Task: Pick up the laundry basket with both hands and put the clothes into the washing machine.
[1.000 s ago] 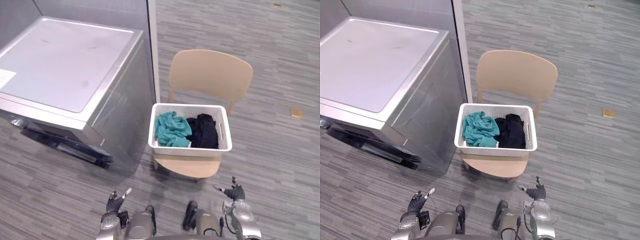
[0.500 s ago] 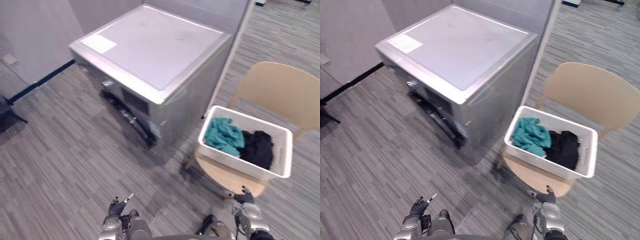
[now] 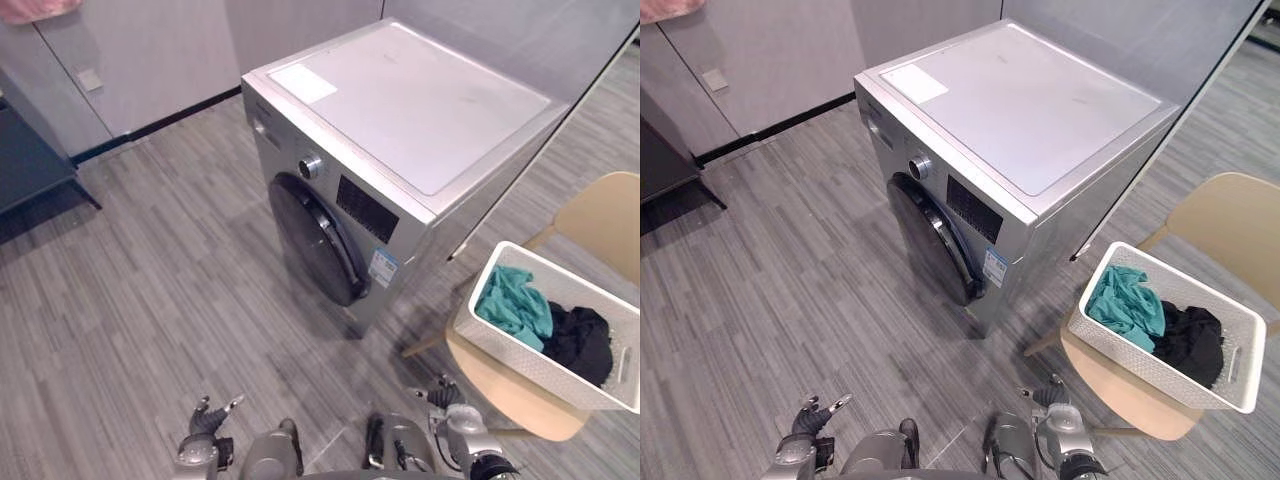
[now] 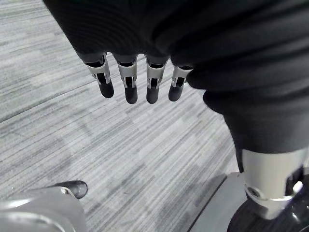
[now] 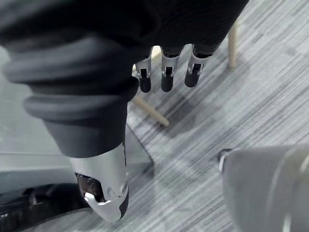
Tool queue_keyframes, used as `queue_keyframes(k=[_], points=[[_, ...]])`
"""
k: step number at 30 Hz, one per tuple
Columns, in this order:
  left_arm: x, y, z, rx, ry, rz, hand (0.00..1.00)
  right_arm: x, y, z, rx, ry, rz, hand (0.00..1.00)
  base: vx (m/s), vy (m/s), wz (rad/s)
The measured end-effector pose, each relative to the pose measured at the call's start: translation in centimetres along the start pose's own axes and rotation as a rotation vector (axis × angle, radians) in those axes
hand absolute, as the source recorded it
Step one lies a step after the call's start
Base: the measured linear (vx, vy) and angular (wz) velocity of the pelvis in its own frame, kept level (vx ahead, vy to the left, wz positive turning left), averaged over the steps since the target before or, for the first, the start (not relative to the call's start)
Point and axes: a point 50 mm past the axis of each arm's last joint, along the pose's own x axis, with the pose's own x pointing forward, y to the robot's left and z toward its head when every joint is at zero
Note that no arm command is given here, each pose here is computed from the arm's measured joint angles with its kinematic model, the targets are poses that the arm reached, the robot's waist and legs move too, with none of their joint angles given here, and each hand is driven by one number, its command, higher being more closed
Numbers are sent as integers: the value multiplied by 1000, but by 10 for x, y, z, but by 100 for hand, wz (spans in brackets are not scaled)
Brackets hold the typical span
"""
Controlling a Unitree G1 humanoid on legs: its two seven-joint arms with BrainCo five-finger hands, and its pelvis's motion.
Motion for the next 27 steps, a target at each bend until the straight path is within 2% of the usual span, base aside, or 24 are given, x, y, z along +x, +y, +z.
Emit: queue_keyframes(k=[4,9,12,18,22,27], points=[[-2,-5,5,-20,-26,-3,0,-3,32,54,11,-204,89,0,87,-86,69],[-6,-15,12,-50,-63,-10,0,-11,39,136,24,-495,109,0,-8,-60,38],[-8,-18,13,-44,-75,-19,0,-17,22,173,63,-624,12,0,-86,0,14],[-10,-20,17,-42,-106,-20,0,-21,-17,202,129,-714,-174,0,-141,-3,11],[-8,-20,26,-38,-139,-22,0,-21,-27,224,110,-754,-203,0,-146,-22,0],[-3,-24,56,-21,-227,-50,0,-13,-27,254,110,-741,-162,0,-86,-81,7]])
